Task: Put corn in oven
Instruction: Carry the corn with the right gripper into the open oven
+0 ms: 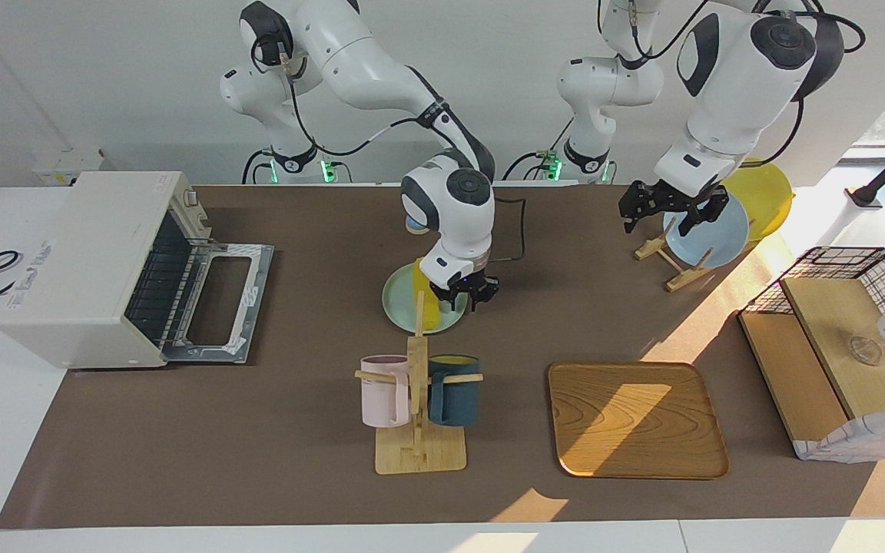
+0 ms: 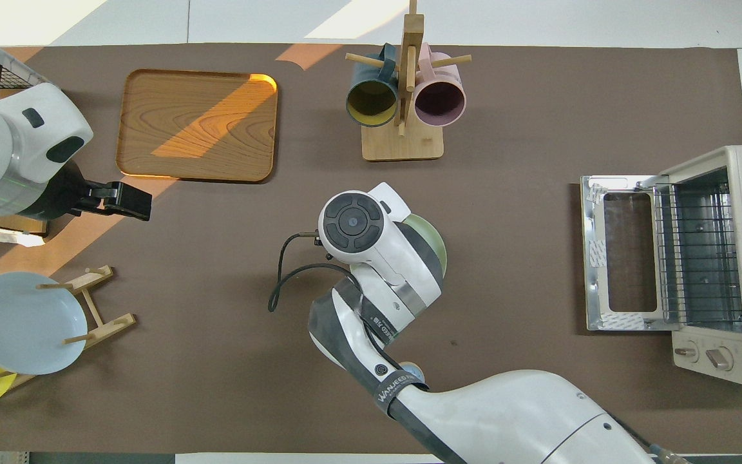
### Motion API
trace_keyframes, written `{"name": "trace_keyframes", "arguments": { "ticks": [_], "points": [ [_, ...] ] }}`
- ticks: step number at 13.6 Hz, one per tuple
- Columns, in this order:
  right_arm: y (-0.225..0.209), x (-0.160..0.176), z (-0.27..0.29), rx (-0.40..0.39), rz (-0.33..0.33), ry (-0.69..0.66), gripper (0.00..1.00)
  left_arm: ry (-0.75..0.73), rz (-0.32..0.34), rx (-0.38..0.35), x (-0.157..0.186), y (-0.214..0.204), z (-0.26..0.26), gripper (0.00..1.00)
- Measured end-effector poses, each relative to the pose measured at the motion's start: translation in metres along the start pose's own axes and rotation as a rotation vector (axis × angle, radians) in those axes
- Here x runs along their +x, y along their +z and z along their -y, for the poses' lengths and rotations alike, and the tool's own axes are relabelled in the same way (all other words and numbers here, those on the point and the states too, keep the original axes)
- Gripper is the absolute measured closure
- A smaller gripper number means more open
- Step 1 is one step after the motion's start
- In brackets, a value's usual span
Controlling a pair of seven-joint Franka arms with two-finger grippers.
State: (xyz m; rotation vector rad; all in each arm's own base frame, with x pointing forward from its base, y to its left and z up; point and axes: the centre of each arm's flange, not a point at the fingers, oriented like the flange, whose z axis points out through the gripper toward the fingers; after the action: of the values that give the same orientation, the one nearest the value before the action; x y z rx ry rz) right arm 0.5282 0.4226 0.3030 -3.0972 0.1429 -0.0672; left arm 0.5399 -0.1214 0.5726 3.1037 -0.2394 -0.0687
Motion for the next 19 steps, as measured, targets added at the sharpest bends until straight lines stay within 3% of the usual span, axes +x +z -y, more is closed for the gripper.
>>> {"name": "trace_keyframes", "arguments": {
  "ticks": [2,3,5,9,13,16,19],
  "points": [
    [0.011,-0.007,-0.003,0.004,-0.001,-0.004,0.61,-0.001,0.000,0.000,0.000,0.000,0.001,0.00],
    [0.009,-0.007,-0.005,0.003,-0.002,-0.003,0.68,-0.004,0.000,0.000,0.000,0.000,0.002,0.00],
    [0.000,-0.005,-0.008,-0.017,0.017,0.002,0.94,-0.007,-0.001,-0.001,0.000,0.000,0.004,0.00],
    [-0.059,0.017,-0.011,-0.097,0.076,-0.030,0.97,-0.029,-0.015,-0.002,-0.001,-0.008,0.016,0.00],
    [-0.080,0.035,-0.038,-0.248,0.078,-0.071,0.97,-0.036,-0.018,-0.002,-0.002,-0.009,0.020,0.00],
    [-0.111,0.069,-0.107,-0.296,0.131,-0.076,0.97,-0.036,-0.018,-0.002,-0.002,-0.009,0.020,0.00],
    [-0.146,0.096,-0.206,-0.292,0.184,-0.077,0.97,-0.036,-0.018,-0.002,-0.002,-0.009,0.020,0.00]
  ]
}}
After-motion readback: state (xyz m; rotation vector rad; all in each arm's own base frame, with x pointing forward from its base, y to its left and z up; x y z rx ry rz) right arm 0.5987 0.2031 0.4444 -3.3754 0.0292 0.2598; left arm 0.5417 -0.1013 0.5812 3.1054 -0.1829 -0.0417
